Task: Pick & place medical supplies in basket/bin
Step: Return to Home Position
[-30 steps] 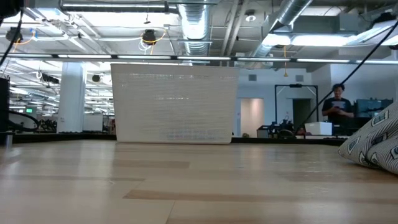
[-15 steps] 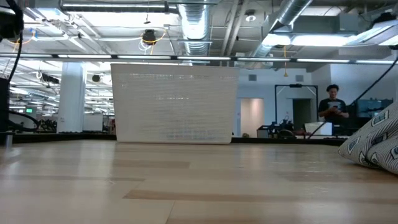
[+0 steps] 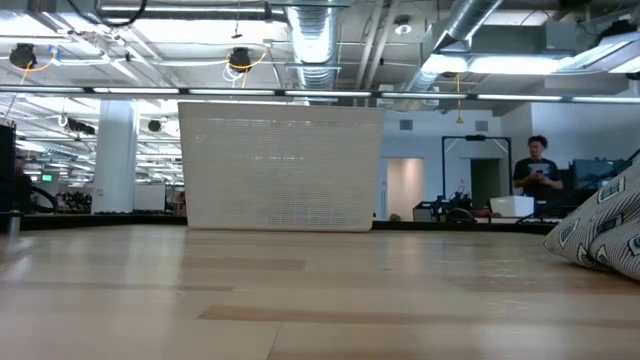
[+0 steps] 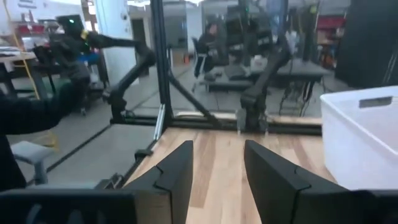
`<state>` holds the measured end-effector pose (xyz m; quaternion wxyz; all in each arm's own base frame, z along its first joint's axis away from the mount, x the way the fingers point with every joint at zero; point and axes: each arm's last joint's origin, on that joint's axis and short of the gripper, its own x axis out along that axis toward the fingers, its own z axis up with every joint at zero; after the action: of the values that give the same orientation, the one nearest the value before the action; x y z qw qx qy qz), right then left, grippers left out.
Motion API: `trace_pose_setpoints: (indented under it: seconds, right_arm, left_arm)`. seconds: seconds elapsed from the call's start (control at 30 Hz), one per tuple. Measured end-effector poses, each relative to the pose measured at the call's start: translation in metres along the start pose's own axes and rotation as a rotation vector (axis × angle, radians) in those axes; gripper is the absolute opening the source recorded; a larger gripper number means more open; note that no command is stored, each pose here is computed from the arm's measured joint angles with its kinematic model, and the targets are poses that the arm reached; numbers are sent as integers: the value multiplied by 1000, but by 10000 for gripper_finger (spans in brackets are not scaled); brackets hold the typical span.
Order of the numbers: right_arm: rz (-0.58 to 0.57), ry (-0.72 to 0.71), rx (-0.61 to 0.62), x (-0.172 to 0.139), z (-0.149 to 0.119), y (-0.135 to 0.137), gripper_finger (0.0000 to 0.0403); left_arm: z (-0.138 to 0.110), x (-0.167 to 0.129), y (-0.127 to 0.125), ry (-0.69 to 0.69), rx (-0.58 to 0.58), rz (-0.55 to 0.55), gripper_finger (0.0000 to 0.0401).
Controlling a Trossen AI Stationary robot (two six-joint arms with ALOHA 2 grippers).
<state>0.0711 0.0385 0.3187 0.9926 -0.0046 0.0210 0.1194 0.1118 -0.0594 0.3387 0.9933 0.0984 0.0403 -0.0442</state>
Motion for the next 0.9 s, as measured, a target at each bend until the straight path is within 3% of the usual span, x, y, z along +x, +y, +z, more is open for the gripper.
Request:
trace_pose_setpoints:
  seconds: [0.2,0.37,0.73,0.9]
  right_arm:
    - [-5,-91,-96,-12,-28,-5,135]
    - [-18,-170,-159,-16,-50,-8,138]
    - [41,-259,-216,-21,-48,-7,139]
    - [44,-274,-187,-19,-49,-7,135]
  left_arm:
    - [-30,-5,12,-130,6,-81,193]
    - [-58,-7,22,-159,34,23,193]
    - [-81,-16,36,-304,-9,29,193]
    - [-106,-6,35,-315,-28,35,193]
